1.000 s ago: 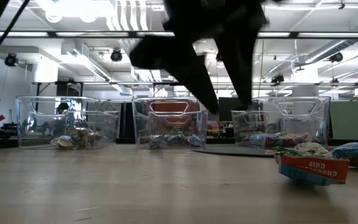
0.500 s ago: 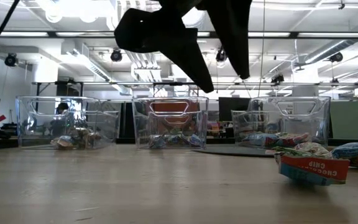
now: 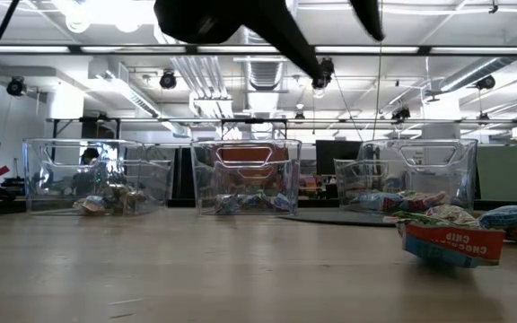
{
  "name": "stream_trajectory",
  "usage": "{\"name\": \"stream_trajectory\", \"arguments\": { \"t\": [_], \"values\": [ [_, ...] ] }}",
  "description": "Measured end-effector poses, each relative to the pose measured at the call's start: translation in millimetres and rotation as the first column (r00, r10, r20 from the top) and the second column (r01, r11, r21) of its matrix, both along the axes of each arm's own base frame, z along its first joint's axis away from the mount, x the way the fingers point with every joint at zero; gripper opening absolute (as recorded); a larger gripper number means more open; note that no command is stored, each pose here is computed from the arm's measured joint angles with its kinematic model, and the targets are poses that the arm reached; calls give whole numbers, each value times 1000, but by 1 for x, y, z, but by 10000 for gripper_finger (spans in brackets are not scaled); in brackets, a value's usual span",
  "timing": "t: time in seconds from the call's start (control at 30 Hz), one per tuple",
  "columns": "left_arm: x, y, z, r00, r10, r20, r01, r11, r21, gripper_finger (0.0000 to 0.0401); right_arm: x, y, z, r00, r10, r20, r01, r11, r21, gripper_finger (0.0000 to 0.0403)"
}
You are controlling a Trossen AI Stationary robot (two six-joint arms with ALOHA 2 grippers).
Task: Pick and place Granola Bars by type
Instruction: Put the red granola bar into the right transparent container
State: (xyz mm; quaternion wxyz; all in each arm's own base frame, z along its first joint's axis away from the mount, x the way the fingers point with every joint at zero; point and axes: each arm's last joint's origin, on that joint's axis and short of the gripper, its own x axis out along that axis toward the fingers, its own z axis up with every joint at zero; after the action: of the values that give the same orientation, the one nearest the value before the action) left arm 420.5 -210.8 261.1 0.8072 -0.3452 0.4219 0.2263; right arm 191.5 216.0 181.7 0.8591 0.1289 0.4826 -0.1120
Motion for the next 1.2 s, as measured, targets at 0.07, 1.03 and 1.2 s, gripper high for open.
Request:
{"name": "stream_trajectory", "arguments": {
  "t": [0.07,1.03,1.2],
  "values": [
    [1,-1,2,1000,0,22,0,1000,-11,165,3,-3,0,1000,-16,0,16,1000,2,224],
    [-108,71,-33,934,125,335,-77,985,-151,165,46,-26,0,907,420,-37,-421,897,-131,224],
    [-138,87,-30,911,148,386,-96,984,-152,165,65,-39,-9,845,526,-98,-535,829,-161,224]
  ]
}}
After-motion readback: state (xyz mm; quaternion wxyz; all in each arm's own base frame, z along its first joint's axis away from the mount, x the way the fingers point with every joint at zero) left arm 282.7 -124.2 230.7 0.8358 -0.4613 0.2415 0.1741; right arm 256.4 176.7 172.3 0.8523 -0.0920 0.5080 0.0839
